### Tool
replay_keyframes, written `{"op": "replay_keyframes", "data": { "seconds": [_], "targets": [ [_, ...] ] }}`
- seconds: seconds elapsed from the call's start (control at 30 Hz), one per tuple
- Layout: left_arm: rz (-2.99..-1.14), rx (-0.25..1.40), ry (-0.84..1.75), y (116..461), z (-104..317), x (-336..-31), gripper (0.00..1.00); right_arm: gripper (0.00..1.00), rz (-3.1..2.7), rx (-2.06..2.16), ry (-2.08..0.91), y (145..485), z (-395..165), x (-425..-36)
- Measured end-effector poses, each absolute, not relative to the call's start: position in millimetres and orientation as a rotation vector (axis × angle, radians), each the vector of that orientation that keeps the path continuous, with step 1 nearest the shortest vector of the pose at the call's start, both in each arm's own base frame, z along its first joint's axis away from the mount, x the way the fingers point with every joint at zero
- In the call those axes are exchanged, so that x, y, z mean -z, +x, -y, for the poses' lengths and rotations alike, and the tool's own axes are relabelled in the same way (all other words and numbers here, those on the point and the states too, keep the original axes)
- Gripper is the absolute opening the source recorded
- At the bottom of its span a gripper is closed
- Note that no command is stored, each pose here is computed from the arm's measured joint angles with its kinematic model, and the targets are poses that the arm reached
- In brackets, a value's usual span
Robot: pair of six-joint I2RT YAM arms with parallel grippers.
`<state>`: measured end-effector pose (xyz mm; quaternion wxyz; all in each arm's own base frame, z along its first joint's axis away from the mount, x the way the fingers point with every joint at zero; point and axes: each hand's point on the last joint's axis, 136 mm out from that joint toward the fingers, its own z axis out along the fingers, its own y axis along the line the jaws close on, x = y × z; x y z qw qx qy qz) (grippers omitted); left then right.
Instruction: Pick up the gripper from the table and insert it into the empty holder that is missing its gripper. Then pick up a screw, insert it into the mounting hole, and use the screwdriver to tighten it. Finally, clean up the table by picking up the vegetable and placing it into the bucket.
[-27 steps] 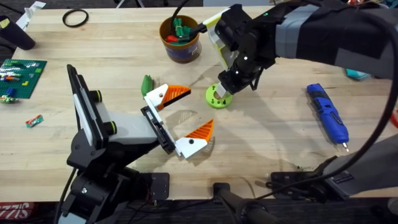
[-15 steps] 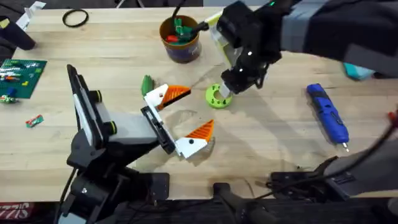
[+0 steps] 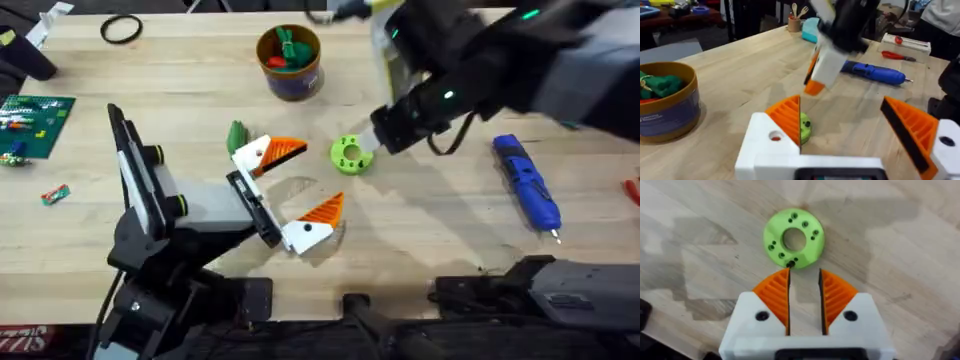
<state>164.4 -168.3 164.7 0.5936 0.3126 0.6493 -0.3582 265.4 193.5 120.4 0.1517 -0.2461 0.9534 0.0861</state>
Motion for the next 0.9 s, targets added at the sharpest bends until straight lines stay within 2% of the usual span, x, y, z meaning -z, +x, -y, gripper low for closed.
{"op": "replay_keyframes", "data": {
  "seconds": [0.1, 0.43, 0.5, 0.9],
  "targets": [
    [-1.509, 0.833, 0.727, 164.4, 168.3, -164.7, 0.986, 0.312, -2.787, -0.235, -0.729, 261.3, -194.7, -101.2],
    [-1.509, 0.832, 0.726, 164.5, 168.3, -164.8, 0.986, 0.312, -2.798, -0.234, -0.827, 258.2, -212.0, -80.6],
    [-1.509, 0.832, 0.726, 164.5, 168.3, -164.8, 0.986, 0.312, -2.833, -0.216, -0.863, 254.2, -216.8, -64.1],
    [-1.509, 0.832, 0.726, 164.5, 168.3, -164.8, 0.986, 0.312, -2.843, -0.209, -0.897, 248.9, -221.3, -58.4]
  ]
}}
